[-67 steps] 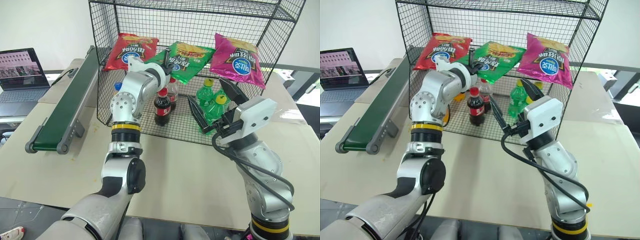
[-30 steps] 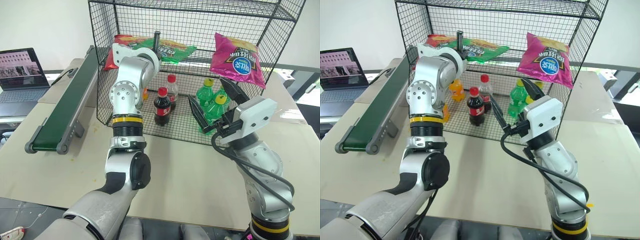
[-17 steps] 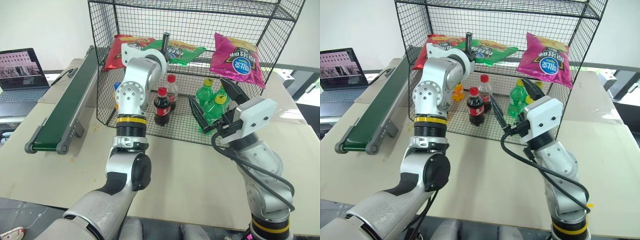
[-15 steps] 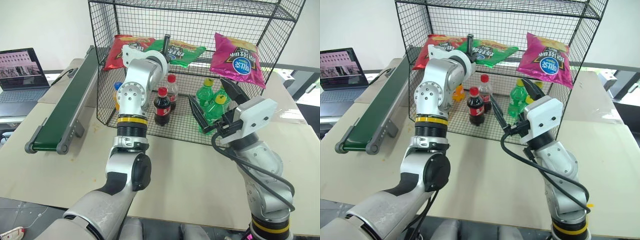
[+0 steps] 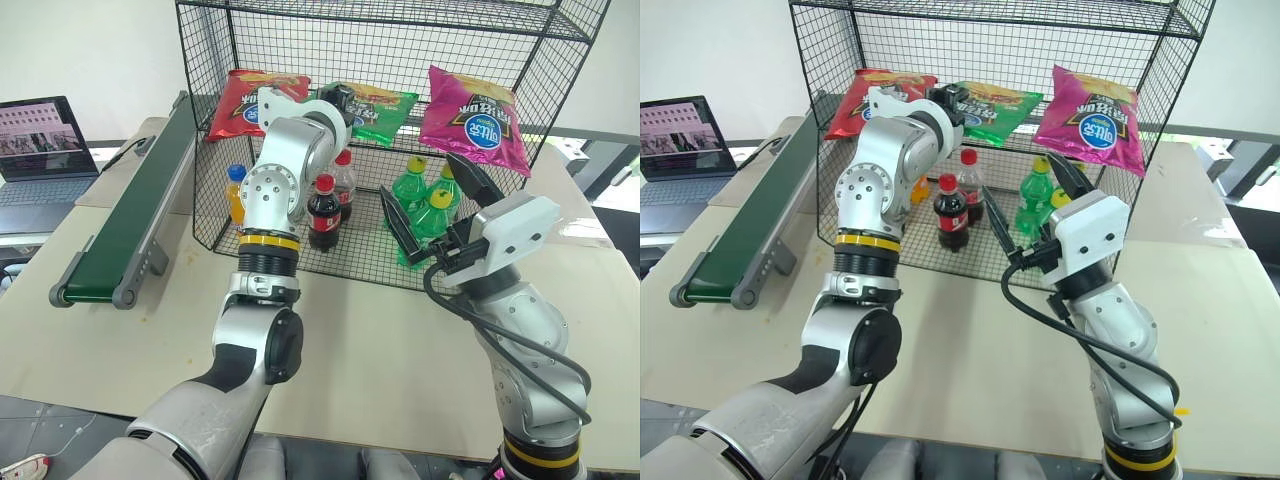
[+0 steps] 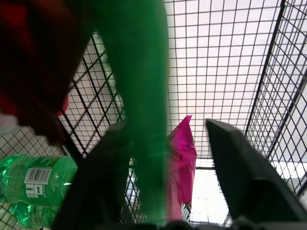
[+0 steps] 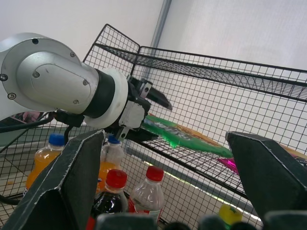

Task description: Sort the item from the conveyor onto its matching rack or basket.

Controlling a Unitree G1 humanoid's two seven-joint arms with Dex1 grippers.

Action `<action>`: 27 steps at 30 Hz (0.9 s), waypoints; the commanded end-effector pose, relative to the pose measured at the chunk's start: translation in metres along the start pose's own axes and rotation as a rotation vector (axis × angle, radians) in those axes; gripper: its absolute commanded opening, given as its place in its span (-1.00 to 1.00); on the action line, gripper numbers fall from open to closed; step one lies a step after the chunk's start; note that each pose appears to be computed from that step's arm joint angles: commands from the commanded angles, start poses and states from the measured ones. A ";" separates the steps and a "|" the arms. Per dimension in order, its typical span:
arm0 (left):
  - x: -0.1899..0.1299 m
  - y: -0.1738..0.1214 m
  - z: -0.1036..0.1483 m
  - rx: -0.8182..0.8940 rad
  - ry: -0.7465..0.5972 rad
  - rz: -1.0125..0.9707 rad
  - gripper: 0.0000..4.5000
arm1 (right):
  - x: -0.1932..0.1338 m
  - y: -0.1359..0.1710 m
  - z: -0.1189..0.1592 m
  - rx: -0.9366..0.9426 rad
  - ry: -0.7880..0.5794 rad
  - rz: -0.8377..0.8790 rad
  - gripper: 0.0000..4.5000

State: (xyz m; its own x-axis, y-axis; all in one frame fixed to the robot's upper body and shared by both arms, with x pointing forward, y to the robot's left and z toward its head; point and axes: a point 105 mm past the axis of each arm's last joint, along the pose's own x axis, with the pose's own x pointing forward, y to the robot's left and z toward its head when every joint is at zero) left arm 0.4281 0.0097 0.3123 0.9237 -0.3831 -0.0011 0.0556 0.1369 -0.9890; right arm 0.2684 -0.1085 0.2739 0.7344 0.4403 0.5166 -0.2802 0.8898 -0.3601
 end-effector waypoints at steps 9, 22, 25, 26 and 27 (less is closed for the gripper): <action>-0.026 0.020 -0.088 -0.071 0.322 0.029 0.98 | 0.000 0.000 0.010 0.009 -0.052 0.003 1.00; -0.070 0.024 -0.033 0.165 0.349 -0.029 0.98 | 0.002 0.004 -0.001 0.048 -0.048 0.052 1.00; -0.086 0.022 -0.025 0.228 0.395 -0.110 0.98 | 0.001 0.005 -0.003 0.057 -0.043 0.063 1.00; -0.091 0.023 -0.022 0.242 0.400 -0.123 0.98 | 0.000 0.005 -0.004 0.059 -0.041 0.067 1.00; -0.095 0.025 -0.020 0.271 0.404 -0.136 0.98 | 0.000 0.005 -0.005 0.062 -0.040 0.071 1.00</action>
State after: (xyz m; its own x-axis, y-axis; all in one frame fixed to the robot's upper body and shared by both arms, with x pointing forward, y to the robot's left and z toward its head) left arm 0.3502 0.0336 0.2690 0.7264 -0.6839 -0.0684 0.1950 0.3005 -0.9337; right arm 0.2770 -0.1048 0.2590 0.7230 0.4970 0.4798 -0.3708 0.8652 -0.3376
